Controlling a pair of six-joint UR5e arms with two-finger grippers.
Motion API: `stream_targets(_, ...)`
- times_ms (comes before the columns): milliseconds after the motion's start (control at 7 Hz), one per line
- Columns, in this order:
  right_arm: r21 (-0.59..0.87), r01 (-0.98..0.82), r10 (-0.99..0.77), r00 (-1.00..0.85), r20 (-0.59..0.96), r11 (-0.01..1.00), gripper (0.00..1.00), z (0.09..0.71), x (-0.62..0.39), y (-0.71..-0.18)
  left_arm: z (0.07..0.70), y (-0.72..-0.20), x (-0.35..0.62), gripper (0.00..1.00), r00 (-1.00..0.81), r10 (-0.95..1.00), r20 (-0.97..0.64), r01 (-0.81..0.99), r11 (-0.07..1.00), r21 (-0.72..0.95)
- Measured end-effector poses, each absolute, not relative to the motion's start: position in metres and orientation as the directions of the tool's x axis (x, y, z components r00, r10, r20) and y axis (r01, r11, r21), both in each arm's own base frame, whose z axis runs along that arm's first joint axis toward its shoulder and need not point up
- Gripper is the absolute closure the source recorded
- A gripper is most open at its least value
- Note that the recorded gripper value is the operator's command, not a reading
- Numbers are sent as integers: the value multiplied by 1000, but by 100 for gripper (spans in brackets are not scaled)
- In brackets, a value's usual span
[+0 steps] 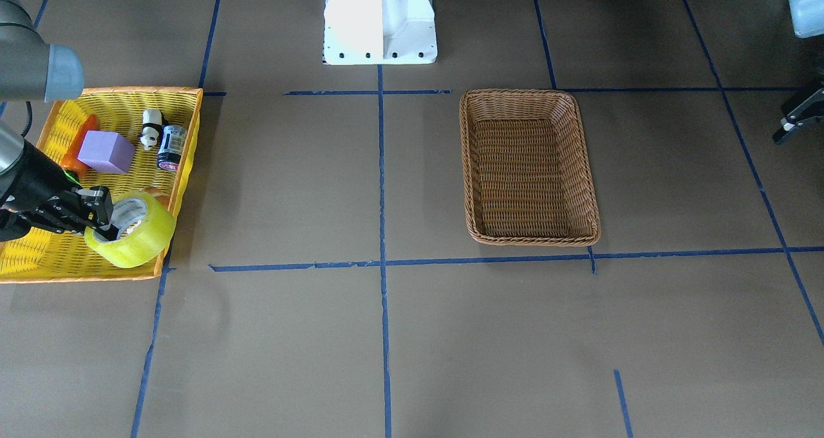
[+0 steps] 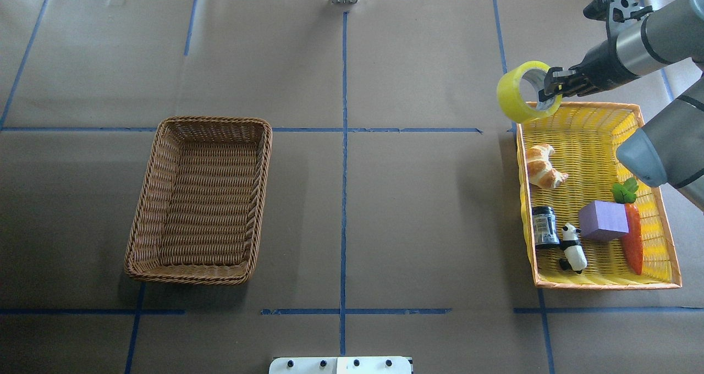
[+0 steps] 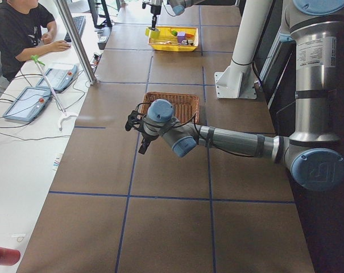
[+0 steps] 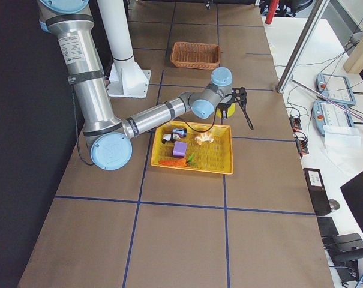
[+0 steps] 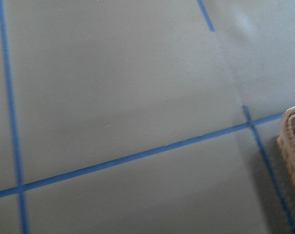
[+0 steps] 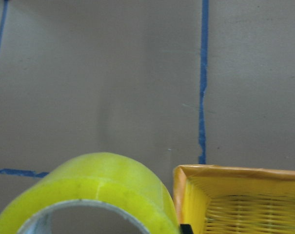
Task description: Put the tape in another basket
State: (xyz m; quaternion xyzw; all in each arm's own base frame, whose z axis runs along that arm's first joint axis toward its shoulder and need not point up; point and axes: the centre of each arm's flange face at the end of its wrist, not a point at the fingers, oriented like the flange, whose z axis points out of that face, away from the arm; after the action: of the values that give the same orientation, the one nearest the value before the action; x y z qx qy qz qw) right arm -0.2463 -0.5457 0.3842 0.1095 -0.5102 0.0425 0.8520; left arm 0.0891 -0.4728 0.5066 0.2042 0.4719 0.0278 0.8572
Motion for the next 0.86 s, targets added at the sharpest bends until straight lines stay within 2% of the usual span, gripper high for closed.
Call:
stream_targets(429,78,-276,-19,208,978,958,100,349,-261,-512,406,-466,149,0,278,77,-957,338,925,173)
stream_targets(857,124,-245,-139,-48,989,962,100,333,-273,-464,303,-424,192,0,-49,-6,-999,337,941,-22)
